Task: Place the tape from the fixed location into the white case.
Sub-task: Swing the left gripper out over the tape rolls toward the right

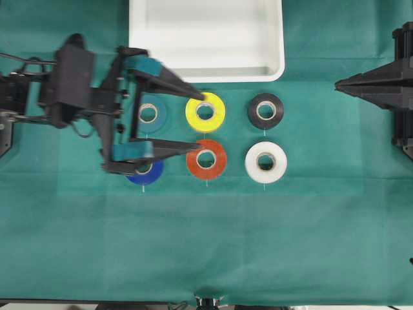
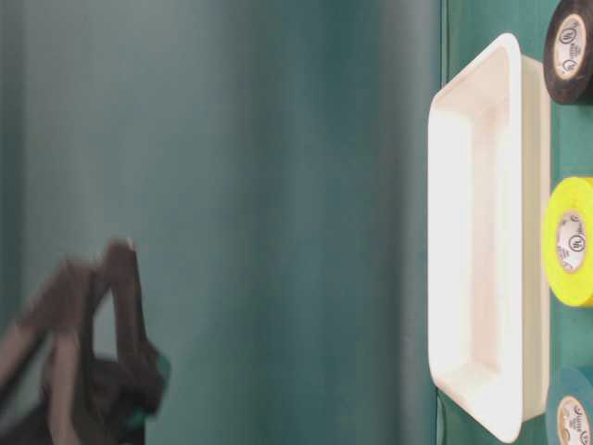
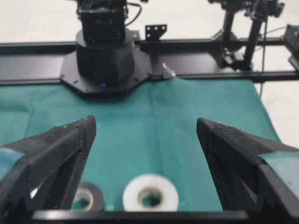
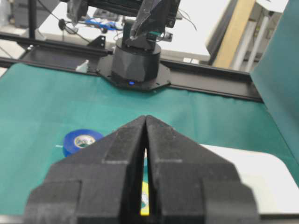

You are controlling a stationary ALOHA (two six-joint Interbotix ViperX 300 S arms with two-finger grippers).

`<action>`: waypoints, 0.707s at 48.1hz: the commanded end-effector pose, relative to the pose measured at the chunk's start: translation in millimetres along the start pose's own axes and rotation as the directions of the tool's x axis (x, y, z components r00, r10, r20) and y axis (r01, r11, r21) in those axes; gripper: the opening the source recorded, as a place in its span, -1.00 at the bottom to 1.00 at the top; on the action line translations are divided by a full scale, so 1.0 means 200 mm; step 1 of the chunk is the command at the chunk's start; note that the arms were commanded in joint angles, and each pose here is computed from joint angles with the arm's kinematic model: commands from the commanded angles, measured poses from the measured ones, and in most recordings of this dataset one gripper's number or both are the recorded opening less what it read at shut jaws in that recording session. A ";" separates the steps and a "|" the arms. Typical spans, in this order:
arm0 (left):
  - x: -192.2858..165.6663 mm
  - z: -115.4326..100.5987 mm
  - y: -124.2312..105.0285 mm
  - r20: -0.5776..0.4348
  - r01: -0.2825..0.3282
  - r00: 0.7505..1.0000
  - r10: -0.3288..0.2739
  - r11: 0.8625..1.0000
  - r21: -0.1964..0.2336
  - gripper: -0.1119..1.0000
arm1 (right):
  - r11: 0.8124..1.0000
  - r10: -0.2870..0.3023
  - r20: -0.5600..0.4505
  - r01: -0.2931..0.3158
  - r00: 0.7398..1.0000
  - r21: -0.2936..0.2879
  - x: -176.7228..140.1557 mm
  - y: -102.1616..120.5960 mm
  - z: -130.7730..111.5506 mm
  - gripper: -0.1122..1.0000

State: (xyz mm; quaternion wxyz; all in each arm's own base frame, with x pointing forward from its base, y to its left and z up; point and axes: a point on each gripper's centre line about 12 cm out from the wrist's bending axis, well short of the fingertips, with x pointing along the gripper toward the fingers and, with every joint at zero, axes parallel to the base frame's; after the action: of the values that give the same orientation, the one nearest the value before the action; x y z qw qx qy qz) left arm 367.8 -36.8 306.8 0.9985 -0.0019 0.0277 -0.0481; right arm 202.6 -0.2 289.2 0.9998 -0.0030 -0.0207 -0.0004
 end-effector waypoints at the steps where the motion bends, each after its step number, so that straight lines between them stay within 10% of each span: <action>1: 0.07 0.09 -0.01 0.041 0.003 0.999 -0.003 1.000 0.002 0.99 | 1.000 -0.001 0.029 0.001 1.000 -0.002 0.02 0.00 0.06 -0.80; 34: 0.50 0.18 -0.02 0.028 0.009 1.000 -0.009 1.000 0.007 0.99 | 1.000 -0.001 0.025 0.001 1.000 -0.002 0.02 0.00 0.05 -0.80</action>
State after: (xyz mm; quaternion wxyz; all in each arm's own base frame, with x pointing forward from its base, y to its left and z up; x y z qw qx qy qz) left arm 464.4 -49.0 318.7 0.9979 0.0008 0.0384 -0.0513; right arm 203.9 -0.2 287.8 0.9998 -0.0030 -0.0176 -0.0004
